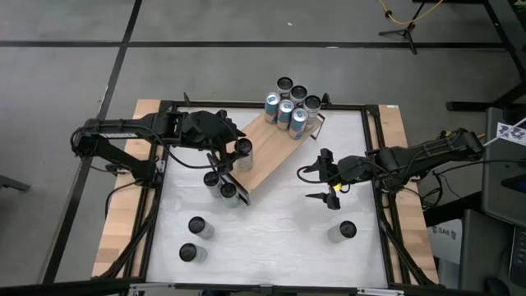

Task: Place canned beverage on shelf
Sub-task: Put the white-yellow soda can on the shelf

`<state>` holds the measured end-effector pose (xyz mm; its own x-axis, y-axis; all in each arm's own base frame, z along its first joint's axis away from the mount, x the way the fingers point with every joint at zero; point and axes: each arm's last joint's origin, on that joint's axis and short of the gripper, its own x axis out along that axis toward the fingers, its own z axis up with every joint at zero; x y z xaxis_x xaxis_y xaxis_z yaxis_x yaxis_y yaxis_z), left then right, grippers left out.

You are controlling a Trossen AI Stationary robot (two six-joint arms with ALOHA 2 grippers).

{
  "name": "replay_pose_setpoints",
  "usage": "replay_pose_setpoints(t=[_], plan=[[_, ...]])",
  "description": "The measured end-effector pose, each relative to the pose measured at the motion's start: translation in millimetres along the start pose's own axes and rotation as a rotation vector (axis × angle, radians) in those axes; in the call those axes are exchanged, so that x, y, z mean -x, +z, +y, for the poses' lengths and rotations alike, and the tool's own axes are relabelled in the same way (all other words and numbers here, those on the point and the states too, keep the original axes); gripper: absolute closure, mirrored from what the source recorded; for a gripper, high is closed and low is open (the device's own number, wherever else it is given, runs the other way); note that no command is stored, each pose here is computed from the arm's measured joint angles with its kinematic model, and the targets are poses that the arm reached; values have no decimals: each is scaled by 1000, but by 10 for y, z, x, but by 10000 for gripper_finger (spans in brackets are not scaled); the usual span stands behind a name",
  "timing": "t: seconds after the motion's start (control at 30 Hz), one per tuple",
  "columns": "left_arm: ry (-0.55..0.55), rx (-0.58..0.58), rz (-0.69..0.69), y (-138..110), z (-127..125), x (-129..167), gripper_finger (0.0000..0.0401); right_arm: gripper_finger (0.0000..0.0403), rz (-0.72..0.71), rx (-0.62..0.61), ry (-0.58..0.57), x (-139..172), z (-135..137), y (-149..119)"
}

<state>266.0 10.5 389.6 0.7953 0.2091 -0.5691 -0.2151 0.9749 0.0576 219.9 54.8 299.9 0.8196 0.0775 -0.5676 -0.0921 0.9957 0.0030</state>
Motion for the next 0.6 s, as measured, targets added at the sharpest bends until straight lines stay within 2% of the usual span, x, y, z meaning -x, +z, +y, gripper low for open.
replay_pose_setpoints(t=[0.6], plan=[[-12,-8,76,-79,-10,-32,105,29,0,0,0,0,0,0]])
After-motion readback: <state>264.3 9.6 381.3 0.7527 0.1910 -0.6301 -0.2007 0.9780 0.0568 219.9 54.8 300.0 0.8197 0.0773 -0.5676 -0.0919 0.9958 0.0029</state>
